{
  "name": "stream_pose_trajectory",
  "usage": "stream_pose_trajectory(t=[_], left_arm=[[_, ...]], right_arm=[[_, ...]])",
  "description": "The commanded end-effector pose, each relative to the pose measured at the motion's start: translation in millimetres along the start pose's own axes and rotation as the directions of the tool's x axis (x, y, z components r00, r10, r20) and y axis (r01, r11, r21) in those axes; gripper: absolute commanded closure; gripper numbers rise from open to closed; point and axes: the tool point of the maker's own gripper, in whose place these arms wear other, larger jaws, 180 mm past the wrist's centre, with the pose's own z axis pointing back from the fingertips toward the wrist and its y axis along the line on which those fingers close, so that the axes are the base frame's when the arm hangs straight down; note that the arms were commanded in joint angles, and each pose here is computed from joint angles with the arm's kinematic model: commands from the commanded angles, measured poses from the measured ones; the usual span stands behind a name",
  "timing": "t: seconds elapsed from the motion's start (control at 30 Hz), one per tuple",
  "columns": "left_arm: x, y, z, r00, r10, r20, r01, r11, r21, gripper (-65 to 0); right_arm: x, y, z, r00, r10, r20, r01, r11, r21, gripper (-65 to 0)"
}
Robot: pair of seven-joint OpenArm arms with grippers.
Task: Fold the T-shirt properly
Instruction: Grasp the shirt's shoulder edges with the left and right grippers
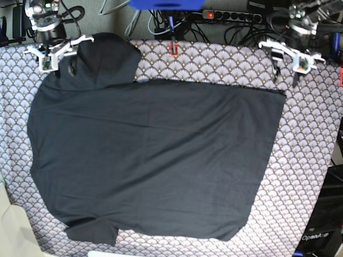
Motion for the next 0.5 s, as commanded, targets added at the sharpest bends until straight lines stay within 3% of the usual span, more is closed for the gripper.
stream_pose_trajectory(t=[0.0,0.17,0.3,0.47], left_arm=[[16.5,5.8,-3.5,0.998,-0.023,0.059,0.023,1.000,0.003,-35.1],[11.3,21.2,-12.2,0.997,-0.048,0.055,0.046,0.998,0.048,-35.5],[3.5,31.3,-22.2,0.999,-0.005,0.035,0.001,0.994,0.105,-35.6],[-10.3,22.2,-29.8,0.992,0.128,0.014,-0.129,0.988,0.083,-35.6]], right_arm=[[8.0,-3.0,2.3,0.999,-0.004,0.033,0.004,1.000,0.001,-28.1],[3.8,-3.8,2.1,0.999,-0.024,0.026,0.024,1.000,0.003,-30.2],[2.2,-3.7,2.1,0.999,-0.025,0.020,0.025,1.000,0.002,-30.2],[1.2,-3.8,2.7,1.000,-0.022,0.017,0.022,1.000,0.003,-30.2]])
